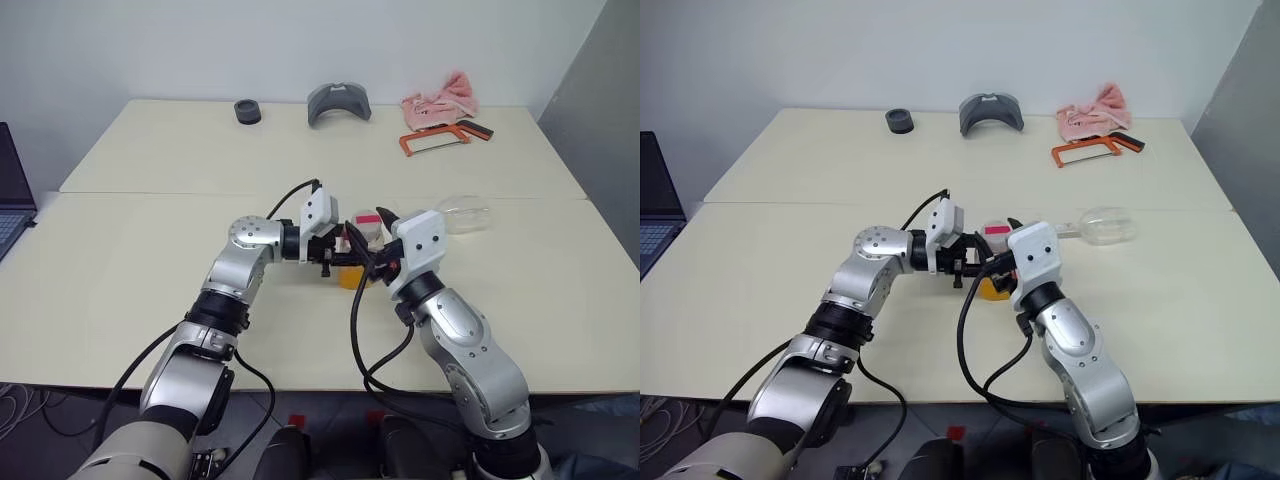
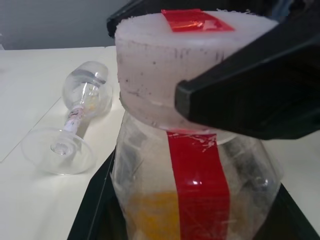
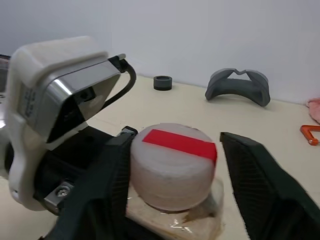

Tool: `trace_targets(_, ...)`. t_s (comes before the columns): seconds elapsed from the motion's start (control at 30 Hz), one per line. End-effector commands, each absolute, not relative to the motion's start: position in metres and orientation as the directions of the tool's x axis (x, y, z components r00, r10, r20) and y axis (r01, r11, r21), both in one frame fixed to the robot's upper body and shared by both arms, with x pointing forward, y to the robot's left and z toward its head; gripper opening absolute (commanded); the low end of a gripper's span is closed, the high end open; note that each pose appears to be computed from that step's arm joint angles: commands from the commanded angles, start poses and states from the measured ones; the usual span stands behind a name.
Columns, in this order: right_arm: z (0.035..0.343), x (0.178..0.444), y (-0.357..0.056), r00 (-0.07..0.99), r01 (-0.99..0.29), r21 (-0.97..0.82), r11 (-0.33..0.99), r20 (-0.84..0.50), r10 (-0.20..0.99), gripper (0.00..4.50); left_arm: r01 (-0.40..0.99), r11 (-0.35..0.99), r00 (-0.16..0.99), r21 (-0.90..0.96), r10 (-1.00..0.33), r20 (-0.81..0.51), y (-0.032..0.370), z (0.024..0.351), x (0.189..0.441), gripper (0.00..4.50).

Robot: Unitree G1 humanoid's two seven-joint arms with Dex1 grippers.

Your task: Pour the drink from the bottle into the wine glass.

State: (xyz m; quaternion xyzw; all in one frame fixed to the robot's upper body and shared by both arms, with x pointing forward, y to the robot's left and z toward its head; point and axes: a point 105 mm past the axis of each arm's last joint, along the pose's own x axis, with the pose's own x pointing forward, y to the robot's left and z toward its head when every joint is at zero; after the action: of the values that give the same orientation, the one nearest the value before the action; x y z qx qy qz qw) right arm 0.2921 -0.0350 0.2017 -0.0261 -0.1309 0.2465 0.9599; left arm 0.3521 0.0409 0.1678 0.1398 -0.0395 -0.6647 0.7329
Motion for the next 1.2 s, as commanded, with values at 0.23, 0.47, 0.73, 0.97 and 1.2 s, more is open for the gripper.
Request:
trace_targets(0.23, 0.218, 0.287, -0.030, 0.703, -0.613, -0.186, 0.768, 0.315, 0.638, 1.88, 0.957, 0.019, 0.058, 0.289, -0.990, -0.125, 0.044, 0.182, 0.346, 1.78)
trace_targets(0.47, 0.218, 0.284, -0.026, 0.183, -0.960, -0.212, 0.183, 0.020, 0.983, 1.88, 0.951, -0.032, 0.016, 0.307, -0.988, -0.152, 0.049, 0.189, 0.343, 1.78)
trace_targets(0.73, 0.234, 0.303, -0.041, 0.204, -0.956, -0.209, 0.204, 0.018, 0.979, 2.95, 0.945, -0.017, 0.031, 0.328, -0.989, -0.142, 0.053, 0.193, 0.341, 1.76)
trace_targets(0.97, 0.244, 0.278, -0.056, 0.297, -0.909, -0.281, 0.308, 0.083, 0.951, 4.36, 0.945, 0.022, 0.066, 0.326, -0.990, -0.126, 0.057, 0.192, 0.342, 1.74)
trace_targets(1.2, 0.240, 0.284, -0.045, 0.466, -0.777, -0.402, 0.484, 0.149, 0.872, 4.36, 0.947, 0.034, 0.075, 0.319, -0.990, -0.118, 0.058, 0.191, 0.342, 1.74)
